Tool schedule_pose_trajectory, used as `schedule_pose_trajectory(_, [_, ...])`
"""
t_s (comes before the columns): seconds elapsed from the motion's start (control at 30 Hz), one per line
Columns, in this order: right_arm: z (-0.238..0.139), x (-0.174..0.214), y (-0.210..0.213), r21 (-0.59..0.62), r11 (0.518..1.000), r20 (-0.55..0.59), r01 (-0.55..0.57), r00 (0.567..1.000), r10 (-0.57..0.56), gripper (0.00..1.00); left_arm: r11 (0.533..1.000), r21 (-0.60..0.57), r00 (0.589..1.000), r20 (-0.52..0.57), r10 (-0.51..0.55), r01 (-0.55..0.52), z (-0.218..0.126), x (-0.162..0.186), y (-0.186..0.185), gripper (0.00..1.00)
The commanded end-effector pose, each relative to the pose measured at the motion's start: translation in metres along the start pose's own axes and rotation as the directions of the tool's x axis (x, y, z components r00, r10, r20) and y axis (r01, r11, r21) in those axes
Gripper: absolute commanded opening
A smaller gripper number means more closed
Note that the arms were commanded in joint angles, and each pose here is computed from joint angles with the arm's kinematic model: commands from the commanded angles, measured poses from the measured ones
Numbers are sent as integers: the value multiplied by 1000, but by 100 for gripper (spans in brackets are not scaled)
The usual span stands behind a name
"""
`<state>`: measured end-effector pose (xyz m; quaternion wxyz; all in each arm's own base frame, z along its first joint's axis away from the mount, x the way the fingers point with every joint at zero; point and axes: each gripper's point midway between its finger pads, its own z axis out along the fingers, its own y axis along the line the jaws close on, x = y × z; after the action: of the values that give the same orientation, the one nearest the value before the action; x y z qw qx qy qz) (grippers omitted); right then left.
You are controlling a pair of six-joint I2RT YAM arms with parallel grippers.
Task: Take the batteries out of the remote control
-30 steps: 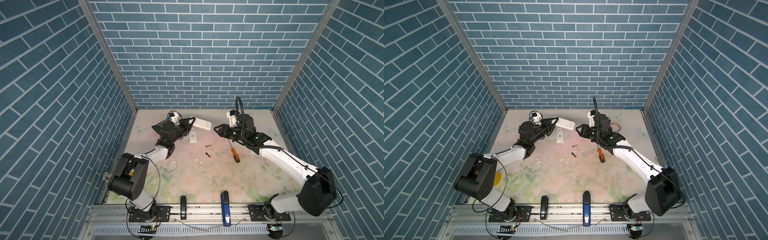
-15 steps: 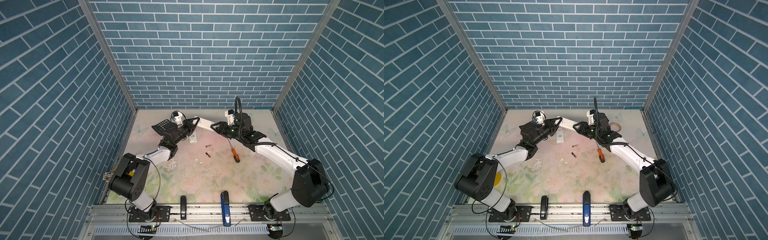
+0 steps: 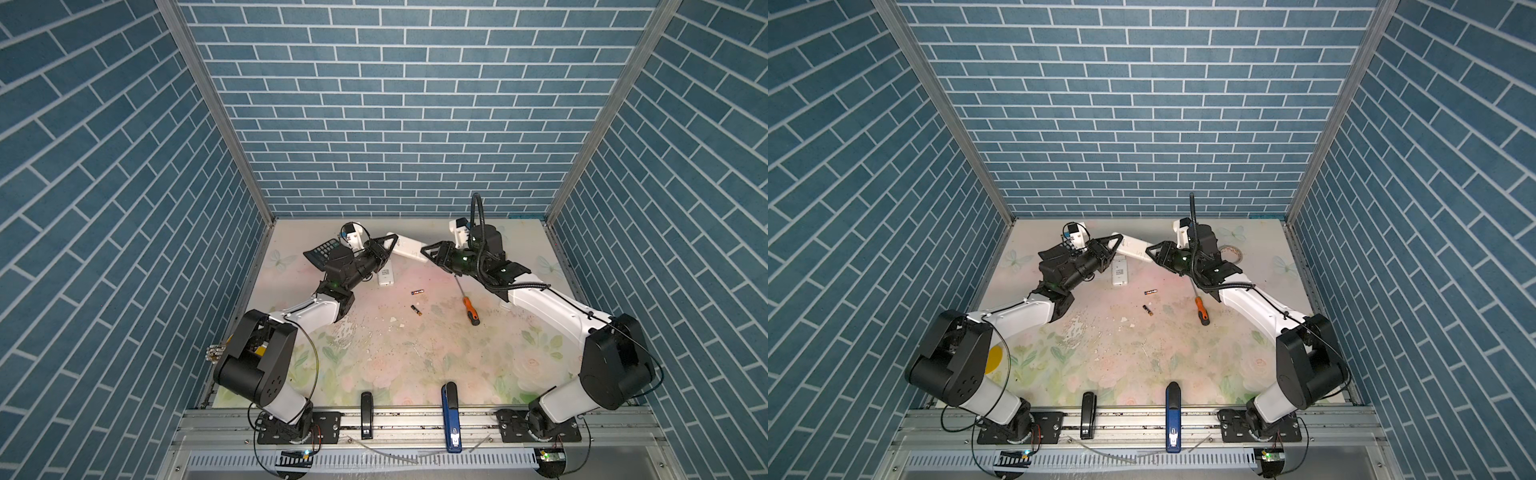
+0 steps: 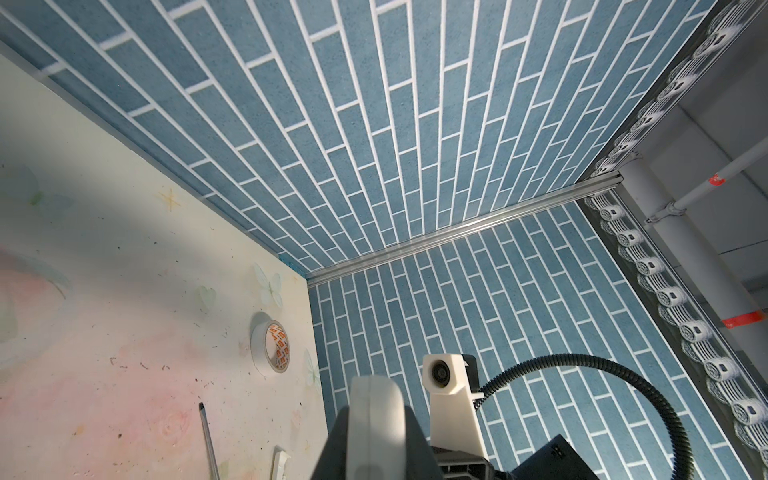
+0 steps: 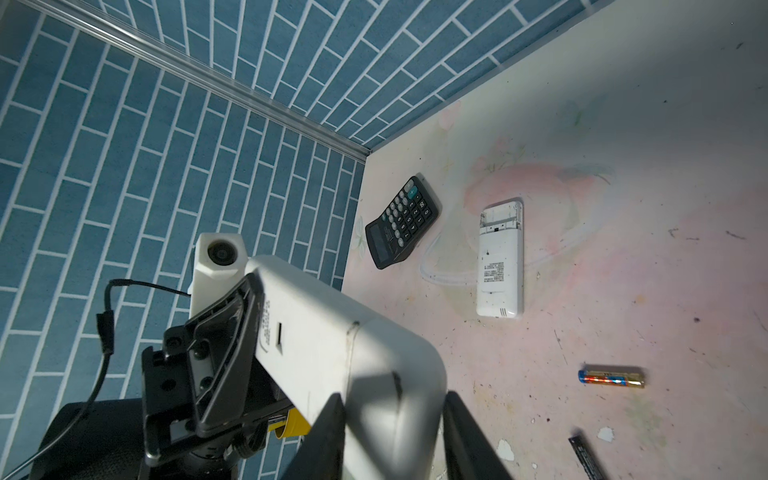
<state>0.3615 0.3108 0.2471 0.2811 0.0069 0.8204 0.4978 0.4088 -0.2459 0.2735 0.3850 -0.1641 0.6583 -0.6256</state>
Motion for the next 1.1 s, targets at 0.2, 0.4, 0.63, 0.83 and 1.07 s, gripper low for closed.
schedule_pose_trajectory(0.2, [5, -10, 10, -36, 999, 7, -8, 1000, 8, 27, 994, 101, 999, 1, 35, -35, -5, 2, -31, 0])
schedule_pose_trajectory(0.4, [5, -9, 9, -37, 999, 4, -9, 1000, 10, 18, 994, 105, 999, 2, 37, -37, -5, 1, -33, 0])
schedule_pose_trajectory(0.63, [2, -9, 13, -49, 999, 4, -2, 1000, 2, 30, 995, 92, 999, -4, 41, -40, -4, 2, -29, 0])
schedule_pose_trajectory(0.83, [-4, -10, 17, -41, 999, 3, 7, 1000, -7, 24, 996, 53, 998, -15, 67, -66, -4, 5, -18, 0])
schedule_pose_trajectory(1.07, [-9, -8, 17, -20, 1000, -5, 21, 1000, -21, 14, 991, 12, 990, -38, 135, -134, -3, 6, -19, 0])
